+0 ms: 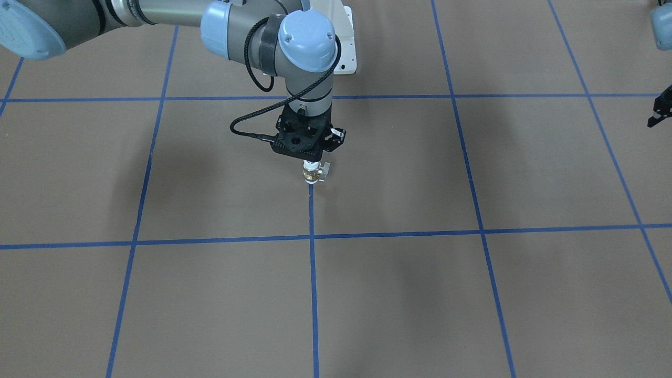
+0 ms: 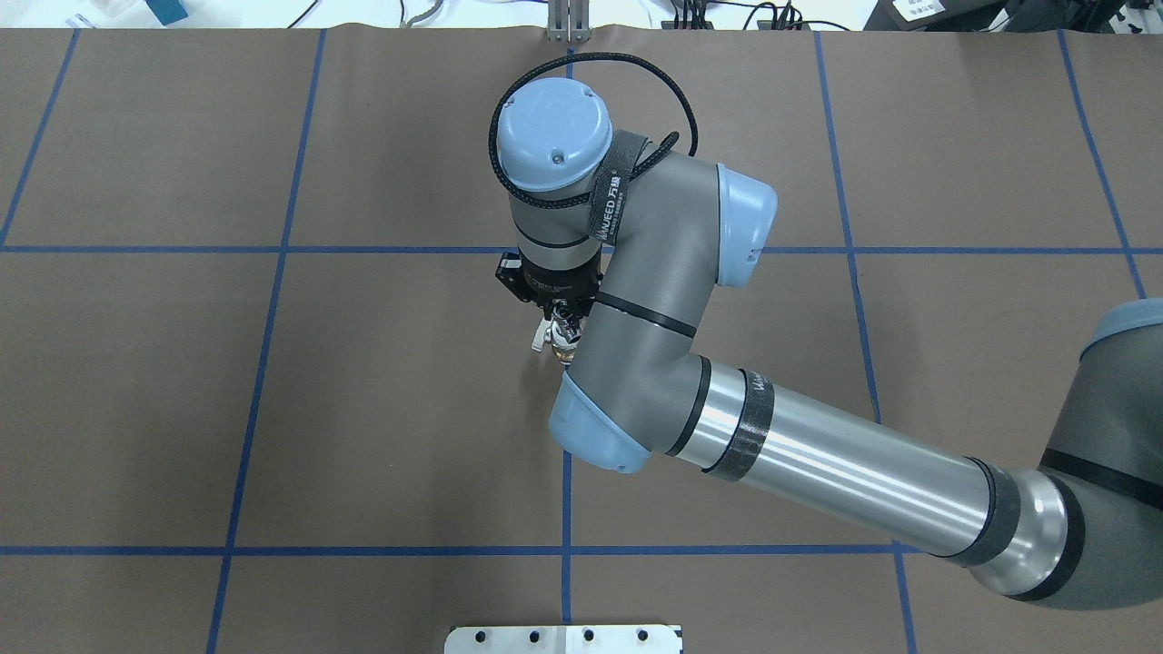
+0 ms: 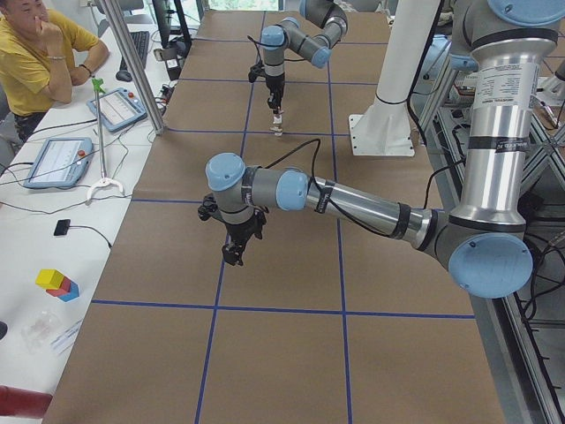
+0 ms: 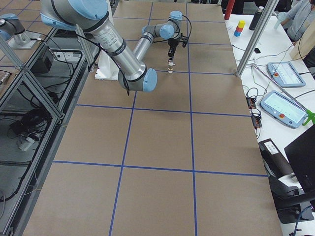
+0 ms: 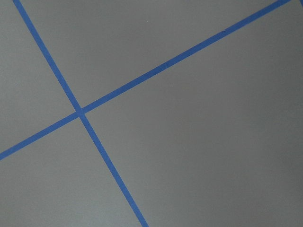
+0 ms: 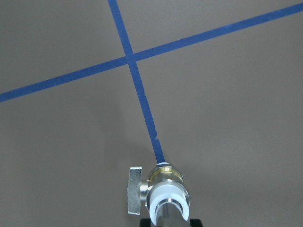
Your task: Assemble PPR valve and pipe with both arms
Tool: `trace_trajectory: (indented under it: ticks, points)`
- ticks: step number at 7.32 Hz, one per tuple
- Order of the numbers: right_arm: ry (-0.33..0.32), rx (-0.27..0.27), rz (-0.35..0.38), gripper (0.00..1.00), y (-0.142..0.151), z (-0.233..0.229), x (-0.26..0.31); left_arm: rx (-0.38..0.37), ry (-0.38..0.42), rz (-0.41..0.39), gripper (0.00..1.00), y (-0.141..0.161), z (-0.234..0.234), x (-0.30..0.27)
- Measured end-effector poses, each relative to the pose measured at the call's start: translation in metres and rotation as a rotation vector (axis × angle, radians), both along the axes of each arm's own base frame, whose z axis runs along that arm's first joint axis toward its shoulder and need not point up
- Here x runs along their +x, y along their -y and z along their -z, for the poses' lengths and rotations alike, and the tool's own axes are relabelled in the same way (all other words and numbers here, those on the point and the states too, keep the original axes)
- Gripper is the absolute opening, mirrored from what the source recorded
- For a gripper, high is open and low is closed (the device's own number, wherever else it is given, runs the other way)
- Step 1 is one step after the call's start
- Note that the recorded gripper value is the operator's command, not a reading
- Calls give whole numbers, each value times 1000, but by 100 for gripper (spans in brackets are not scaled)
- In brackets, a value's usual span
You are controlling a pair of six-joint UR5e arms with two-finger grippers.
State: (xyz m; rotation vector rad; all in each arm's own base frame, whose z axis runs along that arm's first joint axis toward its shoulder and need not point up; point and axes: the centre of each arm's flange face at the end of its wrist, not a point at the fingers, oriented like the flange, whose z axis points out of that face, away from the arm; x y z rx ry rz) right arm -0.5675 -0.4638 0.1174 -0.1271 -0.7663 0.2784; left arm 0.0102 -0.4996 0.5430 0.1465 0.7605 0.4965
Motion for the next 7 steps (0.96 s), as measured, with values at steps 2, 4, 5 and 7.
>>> trace_trajectory:
  ticks: [2, 4, 5, 7]
  points:
    - [13, 8, 0, 67, 0, -2, 0, 1, 0, 0, 100, 0, 0, 0]
    - [17, 10, 0, 98, 0, -4, 0, 0, 0, 0, 100, 0, 0, 0]
    - [16, 10, 0, 99, 0, -5, 0, 0, 0, 0, 100, 0, 0, 0]
    - [19, 17, -4, 99, 2, -4, 3, -2, 0, 1, 100, 0, -1, 0]
